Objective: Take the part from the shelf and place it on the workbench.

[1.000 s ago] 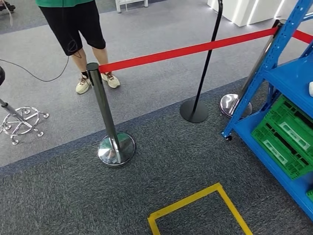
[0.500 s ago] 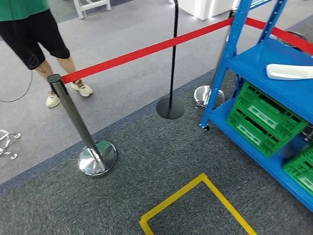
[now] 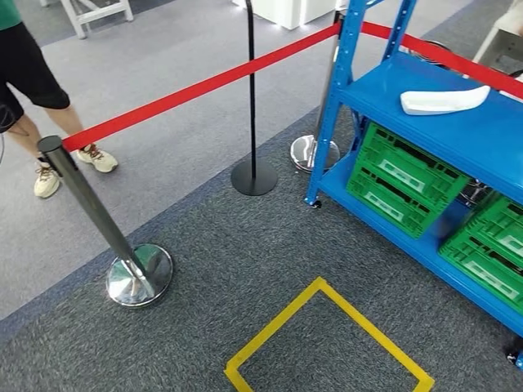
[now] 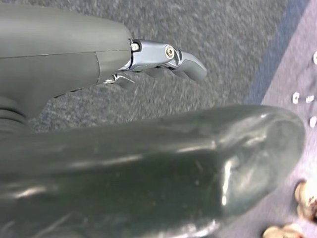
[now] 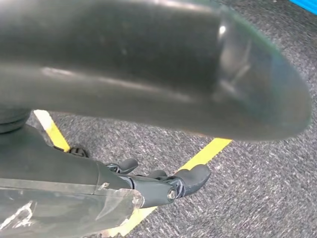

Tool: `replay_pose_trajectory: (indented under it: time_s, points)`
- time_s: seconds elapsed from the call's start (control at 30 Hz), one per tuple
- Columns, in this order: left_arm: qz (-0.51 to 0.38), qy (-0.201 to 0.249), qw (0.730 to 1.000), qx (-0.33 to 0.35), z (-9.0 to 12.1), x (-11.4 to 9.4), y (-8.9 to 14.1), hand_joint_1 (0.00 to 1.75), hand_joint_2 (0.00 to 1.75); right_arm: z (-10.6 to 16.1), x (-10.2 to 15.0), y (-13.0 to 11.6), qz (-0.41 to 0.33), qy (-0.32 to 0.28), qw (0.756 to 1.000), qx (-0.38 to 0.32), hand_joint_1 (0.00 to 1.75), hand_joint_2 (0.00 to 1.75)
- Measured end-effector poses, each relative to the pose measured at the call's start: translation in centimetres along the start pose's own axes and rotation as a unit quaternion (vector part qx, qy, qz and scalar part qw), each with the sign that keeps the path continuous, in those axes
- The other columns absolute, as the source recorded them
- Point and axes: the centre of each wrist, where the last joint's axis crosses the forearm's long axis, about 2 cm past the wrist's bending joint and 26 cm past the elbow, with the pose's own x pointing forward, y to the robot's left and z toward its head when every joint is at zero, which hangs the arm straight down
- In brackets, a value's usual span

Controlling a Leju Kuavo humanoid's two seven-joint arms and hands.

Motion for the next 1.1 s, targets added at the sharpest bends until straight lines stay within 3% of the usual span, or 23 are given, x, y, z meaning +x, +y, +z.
replay_pose_trajectory:
  time_s: [1.1]
  points:
    - [-0.016,0.004,1.0,-0.016,-0.19,0.15,-0.05,0.0,0.0,-0.07,0.1,0.09,-0.012,-0.003,1.0,-0.012,0.0,0.0]
